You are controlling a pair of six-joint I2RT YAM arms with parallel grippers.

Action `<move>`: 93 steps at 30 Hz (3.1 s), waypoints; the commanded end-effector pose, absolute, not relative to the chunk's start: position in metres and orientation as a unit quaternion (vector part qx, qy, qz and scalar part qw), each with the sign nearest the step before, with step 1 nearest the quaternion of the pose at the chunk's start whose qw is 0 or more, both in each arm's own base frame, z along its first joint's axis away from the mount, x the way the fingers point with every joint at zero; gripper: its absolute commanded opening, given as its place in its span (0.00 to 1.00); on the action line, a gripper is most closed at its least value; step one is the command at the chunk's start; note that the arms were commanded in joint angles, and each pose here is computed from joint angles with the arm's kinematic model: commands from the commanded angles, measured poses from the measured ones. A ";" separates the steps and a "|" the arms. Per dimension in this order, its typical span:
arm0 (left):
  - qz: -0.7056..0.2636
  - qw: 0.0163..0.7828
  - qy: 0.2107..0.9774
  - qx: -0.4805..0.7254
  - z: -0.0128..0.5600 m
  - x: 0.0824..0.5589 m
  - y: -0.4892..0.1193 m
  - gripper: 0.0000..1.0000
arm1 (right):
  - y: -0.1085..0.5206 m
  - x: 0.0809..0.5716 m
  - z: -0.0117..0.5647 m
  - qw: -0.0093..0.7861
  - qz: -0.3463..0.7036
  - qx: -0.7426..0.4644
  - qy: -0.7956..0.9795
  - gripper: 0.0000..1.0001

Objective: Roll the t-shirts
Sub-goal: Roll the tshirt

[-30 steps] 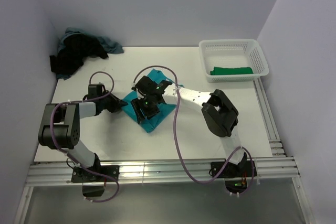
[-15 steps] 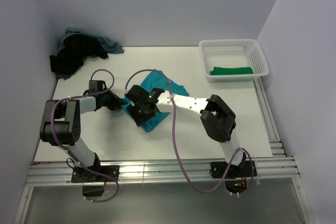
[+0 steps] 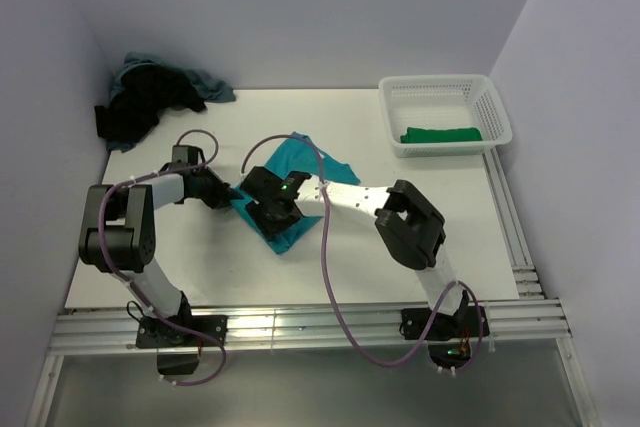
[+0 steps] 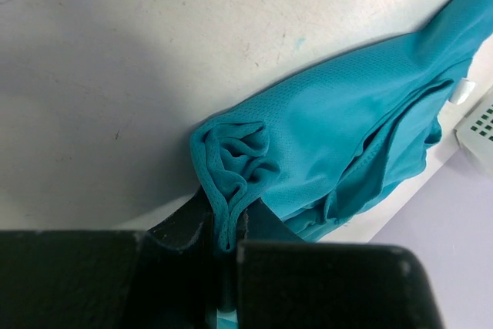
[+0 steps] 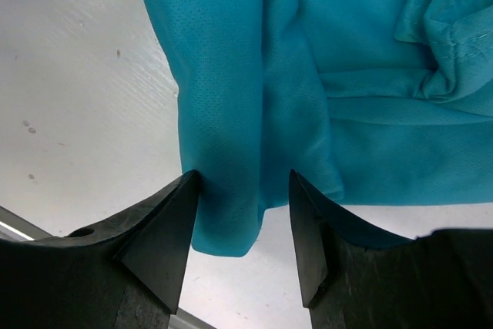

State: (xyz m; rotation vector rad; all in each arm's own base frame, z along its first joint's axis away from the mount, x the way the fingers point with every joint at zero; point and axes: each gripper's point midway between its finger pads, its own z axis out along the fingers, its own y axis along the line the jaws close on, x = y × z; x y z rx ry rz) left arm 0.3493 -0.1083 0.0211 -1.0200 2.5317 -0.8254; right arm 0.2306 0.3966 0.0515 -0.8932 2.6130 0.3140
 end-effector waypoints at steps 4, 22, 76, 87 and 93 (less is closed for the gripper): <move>-0.234 0.100 0.898 -0.359 0.008 0.332 -0.103 0.00 | 0.404 0.219 0.047 0.176 0.125 -0.327 0.920 0.50; -0.173 0.046 0.920 -0.349 0.010 0.322 -0.094 0.00 | 0.400 0.197 0.043 0.106 0.328 -0.273 0.898 0.17; -0.215 -0.010 0.913 -0.346 0.015 0.304 -0.114 0.00 | 0.452 0.255 0.045 0.397 -0.053 -0.434 0.807 0.58; -0.221 -0.010 0.912 -0.345 0.017 0.305 -0.116 0.00 | 0.455 0.252 0.040 0.380 -0.034 -0.425 0.821 0.00; -0.231 -0.005 0.911 -0.341 0.020 0.304 -0.118 0.28 | 0.455 0.250 0.049 0.341 0.062 -0.403 0.847 0.00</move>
